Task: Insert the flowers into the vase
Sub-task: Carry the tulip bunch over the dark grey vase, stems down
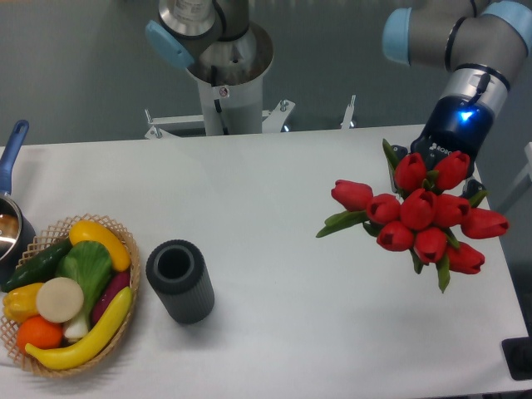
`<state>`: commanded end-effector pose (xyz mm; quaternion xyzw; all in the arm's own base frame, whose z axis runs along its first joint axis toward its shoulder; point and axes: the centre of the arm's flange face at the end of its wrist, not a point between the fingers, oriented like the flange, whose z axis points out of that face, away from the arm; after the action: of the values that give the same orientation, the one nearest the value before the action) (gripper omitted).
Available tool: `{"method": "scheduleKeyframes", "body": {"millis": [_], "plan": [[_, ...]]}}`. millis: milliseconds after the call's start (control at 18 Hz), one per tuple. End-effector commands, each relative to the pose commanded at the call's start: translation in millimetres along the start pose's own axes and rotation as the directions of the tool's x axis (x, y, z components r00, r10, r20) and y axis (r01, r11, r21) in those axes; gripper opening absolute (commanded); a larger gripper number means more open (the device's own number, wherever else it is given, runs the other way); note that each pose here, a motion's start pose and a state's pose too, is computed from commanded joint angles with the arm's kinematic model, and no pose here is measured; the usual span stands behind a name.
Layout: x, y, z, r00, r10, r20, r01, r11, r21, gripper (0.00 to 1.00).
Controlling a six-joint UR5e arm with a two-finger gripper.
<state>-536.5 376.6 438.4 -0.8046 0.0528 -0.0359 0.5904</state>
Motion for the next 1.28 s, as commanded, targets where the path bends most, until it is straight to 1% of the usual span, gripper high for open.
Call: {"method": "scheduleKeyframes", "body": {"millis": [111,222,333,389,500,611,667,778,944,1056,1278], "plan": [[9,-2,14,1.000,0.006,-0.030,-0.006,1.000,0.014,0.11],[16,-5,19,0.998,0.019,-0.068,-0.013,0.996,0.087,0.11],[33,7,28,0.992,0.076,-0.099,-0.060,0.987,0.151,0.11],[44,12,37,0.988,0.089,-0.125,-0.065,0.981,0.182,0.11],[60,21,44,0.984,0.078,-0.163,-0.035,0.967,0.251,0.11],[76,18,41,0.980,0.074,-0.184,-0.014,0.951,0.309,0.11],[81,17,41,0.979,0.076,-0.189,-0.012,0.948,0.318,0.11],[97,3,44,0.975,0.097,-0.202,-0.027,0.946,0.324,0.10],[119,1,60,0.965,0.091,-0.247,-0.004,0.943,0.333,0.10],[131,-4,72,0.955,0.093,-0.283,0.013,0.936,0.353,0.11],[159,-7,105,0.930,0.098,-0.355,0.035,0.936,0.351,0.10]]}}
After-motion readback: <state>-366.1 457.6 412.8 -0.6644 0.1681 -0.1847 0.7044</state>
